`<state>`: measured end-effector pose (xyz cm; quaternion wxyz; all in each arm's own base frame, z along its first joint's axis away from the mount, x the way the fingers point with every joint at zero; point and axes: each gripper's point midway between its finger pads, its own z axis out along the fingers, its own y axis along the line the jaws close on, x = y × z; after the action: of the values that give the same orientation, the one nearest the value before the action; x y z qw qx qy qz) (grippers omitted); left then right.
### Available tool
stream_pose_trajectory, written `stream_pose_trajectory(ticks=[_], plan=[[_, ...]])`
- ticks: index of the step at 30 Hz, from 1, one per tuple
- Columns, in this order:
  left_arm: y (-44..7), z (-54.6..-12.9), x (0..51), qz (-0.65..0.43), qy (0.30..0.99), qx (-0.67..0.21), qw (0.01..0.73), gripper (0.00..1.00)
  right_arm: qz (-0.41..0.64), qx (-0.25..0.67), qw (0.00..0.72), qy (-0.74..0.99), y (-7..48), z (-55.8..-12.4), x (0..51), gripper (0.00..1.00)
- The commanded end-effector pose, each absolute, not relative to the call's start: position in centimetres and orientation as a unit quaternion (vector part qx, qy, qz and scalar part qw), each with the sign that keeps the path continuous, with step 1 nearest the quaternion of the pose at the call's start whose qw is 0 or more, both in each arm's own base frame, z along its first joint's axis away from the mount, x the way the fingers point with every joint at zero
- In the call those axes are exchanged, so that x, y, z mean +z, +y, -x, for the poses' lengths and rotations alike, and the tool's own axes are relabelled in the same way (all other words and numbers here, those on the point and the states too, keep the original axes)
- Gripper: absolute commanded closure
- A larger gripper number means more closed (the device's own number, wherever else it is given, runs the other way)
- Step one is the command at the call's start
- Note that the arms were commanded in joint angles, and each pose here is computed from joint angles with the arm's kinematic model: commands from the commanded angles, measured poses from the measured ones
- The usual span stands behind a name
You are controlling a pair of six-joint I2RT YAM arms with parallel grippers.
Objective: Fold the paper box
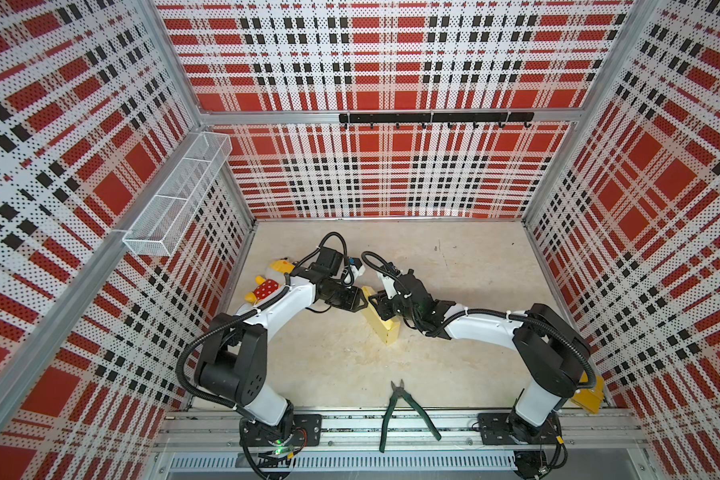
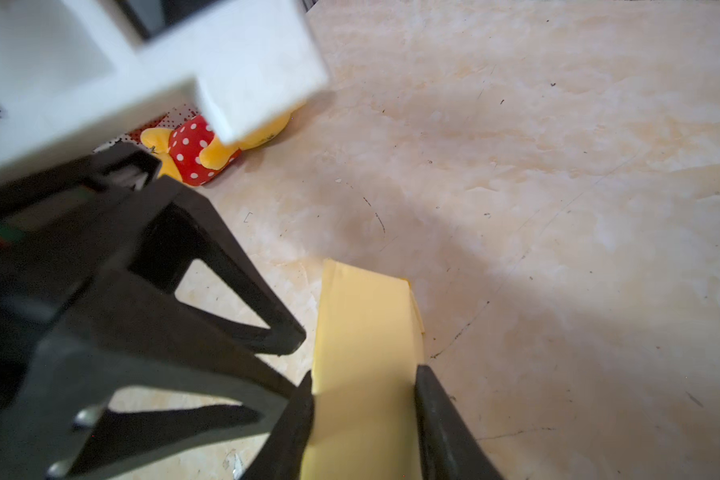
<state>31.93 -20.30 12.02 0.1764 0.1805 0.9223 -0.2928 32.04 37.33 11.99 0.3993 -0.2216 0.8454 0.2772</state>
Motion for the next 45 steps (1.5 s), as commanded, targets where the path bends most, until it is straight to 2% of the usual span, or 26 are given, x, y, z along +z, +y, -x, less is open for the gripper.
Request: stream_pose_trajectory(ticks=[1, 6, 11, 18, 22, 26, 32, 37, 45], plan=[[-21.1, -34.0, 15.9, -0.118, 0.903, -0.354, 0.215, 0.54, 0.25, 0.213, 0.268, 0.906, 34.6, -27.8, 3.2, 0.62], [-23.2, -33.6, 16.8, -0.113, 0.888, -0.401, 0.196, 0.49, 0.251, 0.211, 0.266, 0.906, 34.7, -27.9, 3.1, 0.62], [-22.5, -34.8, 17.1, -0.071, 0.893, -0.401, 0.191, 0.47, 0.251, 0.211, 0.266, 0.906, 34.6, -27.9, 3.1, 0.63], [-21.2, -34.7, 14.2, -0.057, 0.927, -0.33, 0.169, 0.55, 0.251, 0.209, 0.264, 0.907, 34.7, -27.9, 3.0, 0.63], [-20.2, -34.2, 14.1, -0.056, 0.935, -0.308, 0.168, 0.56, 0.25, 0.21, 0.266, 0.907, 34.6, -27.9, 3.1, 0.63], [-19.5, -33.3, 14.1, -0.052, 0.937, -0.303, 0.166, 0.53, 0.251, 0.21, 0.265, 0.907, 34.8, -28.0, 3.1, 0.63], [-20.6, -33.2, 12.1, -0.043, 0.937, -0.323, 0.127, 0.45, 0.252, 0.206, 0.265, 0.908, 34.6, -28.0, 3.0, 0.63], [-20.7, -33.1, 11.3, -0.038, 0.94, -0.319, 0.118, 0.44, 0.252, 0.206, 0.265, 0.908, 34.7, -28.1, 3.0, 0.63], [-21.5, -33.7, 9.8, -0.038, 0.944, -0.309, 0.109, 0.57, 0.254, 0.208, 0.266, 0.907, 34.7, -28.0, 3.1, 0.62]])
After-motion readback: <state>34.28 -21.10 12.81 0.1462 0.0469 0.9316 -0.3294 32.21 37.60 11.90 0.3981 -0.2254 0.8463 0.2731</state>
